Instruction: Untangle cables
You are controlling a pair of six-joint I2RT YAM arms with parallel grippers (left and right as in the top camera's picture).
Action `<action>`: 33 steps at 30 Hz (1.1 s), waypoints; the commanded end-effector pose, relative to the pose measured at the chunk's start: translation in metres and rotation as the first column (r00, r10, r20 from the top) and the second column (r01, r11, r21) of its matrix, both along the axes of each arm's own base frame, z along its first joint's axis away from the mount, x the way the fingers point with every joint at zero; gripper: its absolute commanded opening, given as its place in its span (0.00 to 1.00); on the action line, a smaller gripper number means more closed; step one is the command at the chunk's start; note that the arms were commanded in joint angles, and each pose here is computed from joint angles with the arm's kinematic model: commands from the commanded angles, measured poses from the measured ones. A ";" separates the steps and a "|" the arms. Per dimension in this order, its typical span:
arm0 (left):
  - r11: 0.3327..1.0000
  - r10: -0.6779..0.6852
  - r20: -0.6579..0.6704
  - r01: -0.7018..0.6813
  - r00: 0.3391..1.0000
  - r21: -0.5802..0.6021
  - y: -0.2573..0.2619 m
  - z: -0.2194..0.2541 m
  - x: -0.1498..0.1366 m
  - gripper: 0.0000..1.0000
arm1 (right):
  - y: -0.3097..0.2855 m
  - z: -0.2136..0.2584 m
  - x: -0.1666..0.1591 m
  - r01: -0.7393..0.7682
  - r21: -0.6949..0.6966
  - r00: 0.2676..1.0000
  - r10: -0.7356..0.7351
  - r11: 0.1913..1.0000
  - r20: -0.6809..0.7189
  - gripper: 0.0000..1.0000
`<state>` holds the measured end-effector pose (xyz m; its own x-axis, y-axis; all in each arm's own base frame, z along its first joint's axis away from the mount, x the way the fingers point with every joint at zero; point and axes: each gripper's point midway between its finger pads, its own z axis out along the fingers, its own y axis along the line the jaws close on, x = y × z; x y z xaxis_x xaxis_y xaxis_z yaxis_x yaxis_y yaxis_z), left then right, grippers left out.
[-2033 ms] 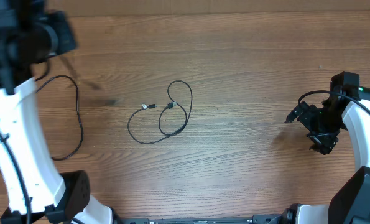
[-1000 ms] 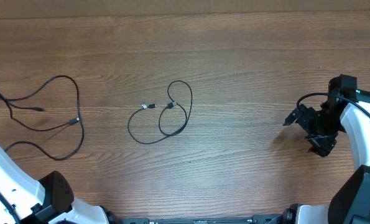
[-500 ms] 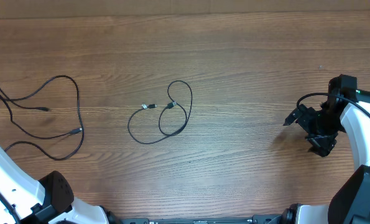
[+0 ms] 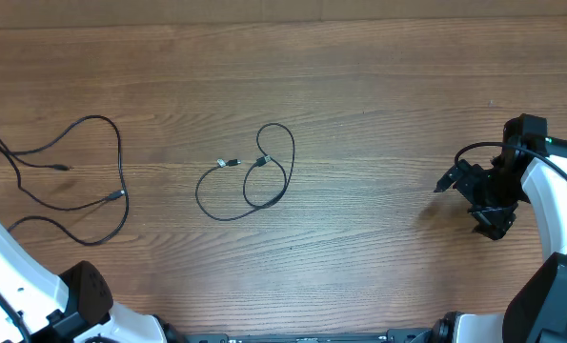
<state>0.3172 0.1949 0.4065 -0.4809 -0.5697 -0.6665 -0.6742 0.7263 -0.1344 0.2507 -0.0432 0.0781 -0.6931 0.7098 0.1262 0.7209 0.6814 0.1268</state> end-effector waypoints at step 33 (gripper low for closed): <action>0.938 -0.085 -0.613 -0.144 0.785 -0.315 0.014 -0.231 0.010 0.04 | 0.001 -0.003 -0.002 -0.005 0.008 1.000 0.005 1.000 -0.007 1.00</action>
<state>0.3330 0.2073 0.1895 -0.7070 -0.7056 -0.0473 -0.7072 0.7049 0.0552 0.2507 -0.0432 0.0780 -0.6930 0.7098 0.1263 0.7209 0.6814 0.1263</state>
